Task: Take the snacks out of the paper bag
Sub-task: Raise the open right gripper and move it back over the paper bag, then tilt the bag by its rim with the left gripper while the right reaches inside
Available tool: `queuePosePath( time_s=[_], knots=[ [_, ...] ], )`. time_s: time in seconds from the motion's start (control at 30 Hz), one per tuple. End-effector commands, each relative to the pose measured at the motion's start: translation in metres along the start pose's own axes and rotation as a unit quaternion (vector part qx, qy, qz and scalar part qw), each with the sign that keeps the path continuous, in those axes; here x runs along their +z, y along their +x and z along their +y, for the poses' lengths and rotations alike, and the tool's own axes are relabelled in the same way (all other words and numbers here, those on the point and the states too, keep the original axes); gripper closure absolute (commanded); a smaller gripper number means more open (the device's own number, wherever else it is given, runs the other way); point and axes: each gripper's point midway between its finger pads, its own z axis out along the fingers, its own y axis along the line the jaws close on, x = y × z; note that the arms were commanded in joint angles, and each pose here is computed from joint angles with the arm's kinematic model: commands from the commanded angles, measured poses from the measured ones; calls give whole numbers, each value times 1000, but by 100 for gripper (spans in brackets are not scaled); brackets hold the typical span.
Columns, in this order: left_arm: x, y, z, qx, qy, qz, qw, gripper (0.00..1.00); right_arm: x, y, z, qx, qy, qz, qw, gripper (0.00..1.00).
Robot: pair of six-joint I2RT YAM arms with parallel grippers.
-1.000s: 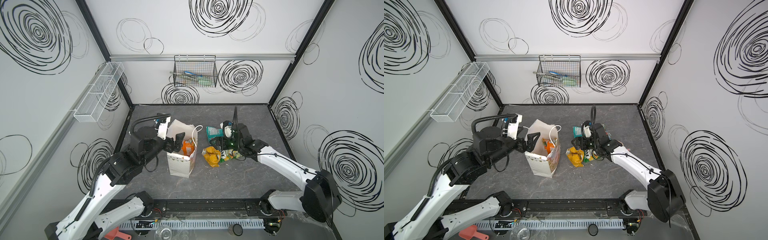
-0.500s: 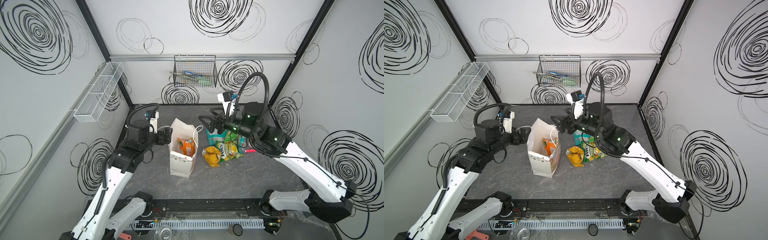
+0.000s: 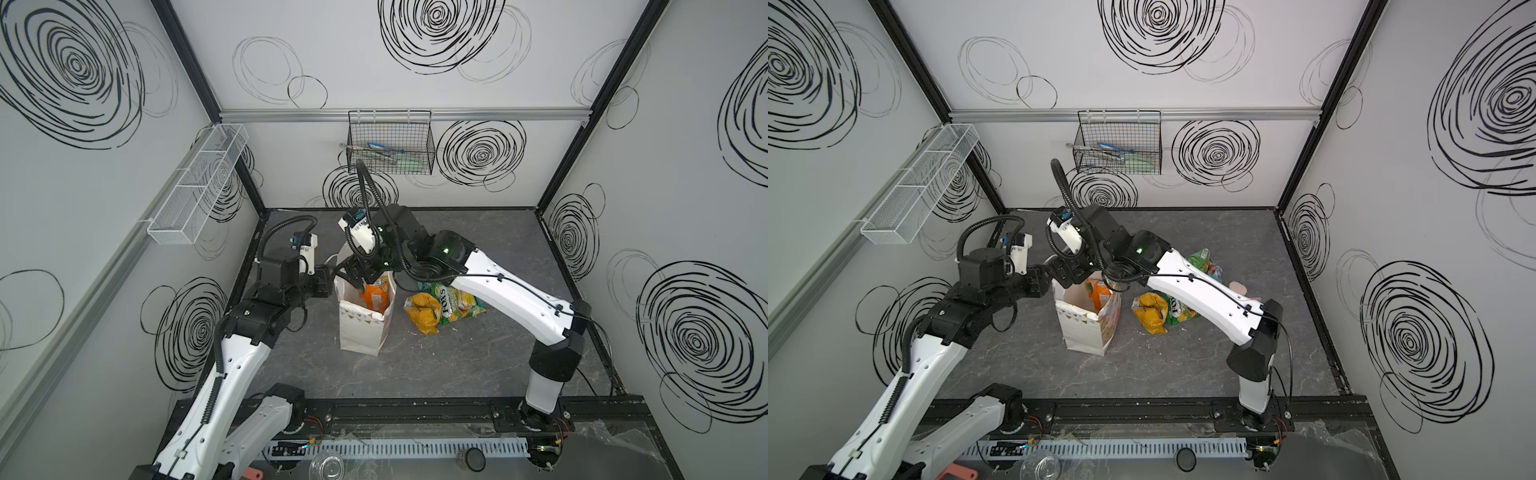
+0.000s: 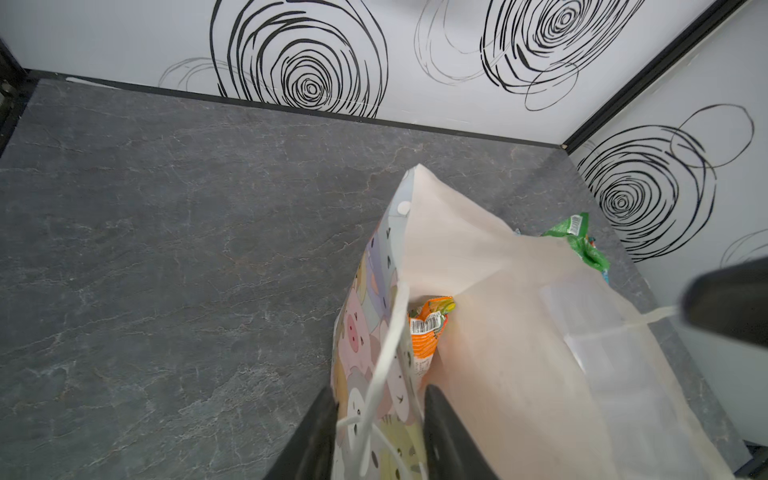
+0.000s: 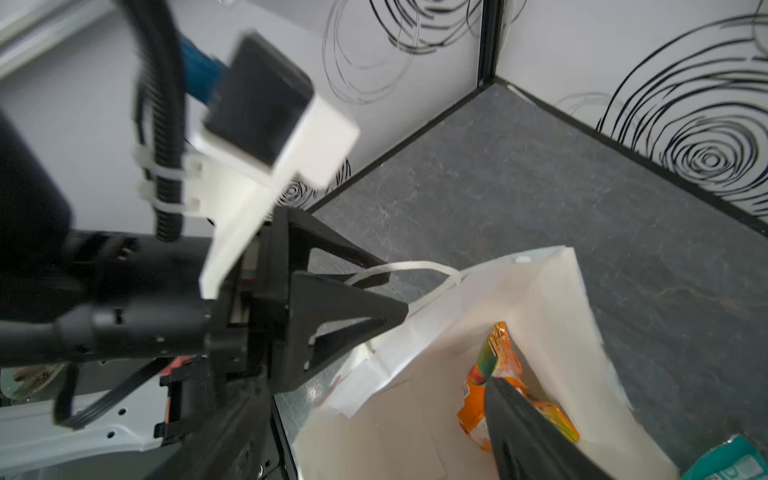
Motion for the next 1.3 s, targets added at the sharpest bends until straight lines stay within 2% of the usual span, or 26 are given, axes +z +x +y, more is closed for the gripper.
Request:
queuePosePath(
  time_s=[0.0,0.33,0.5,0.7,0.87,0.9,1.27],
  knots=[
    [-3,-9,-3,8,10,-24,1000,67,13,27,-10,-4,19,43,999,16],
    [-4,-12,-4,23,1,-27,999,76,45,81,-47,11,81,97,992,23],
    [-6,-15,-6,28,0,-30,999,84,56,113,-46,14,62,128,990,23],
    [-6,-15,-7,27,2,-30,999,94,69,141,-55,33,76,182,980,22],
    [-5,-16,-8,27,3,-29,999,96,87,169,-52,48,67,217,973,23],
    [-6,-16,-7,26,1,-30,999,100,89,172,-49,46,64,217,973,24],
    [-5,-17,-3,27,-11,-31,999,100,96,200,-37,63,28,226,972,24]
  ],
)
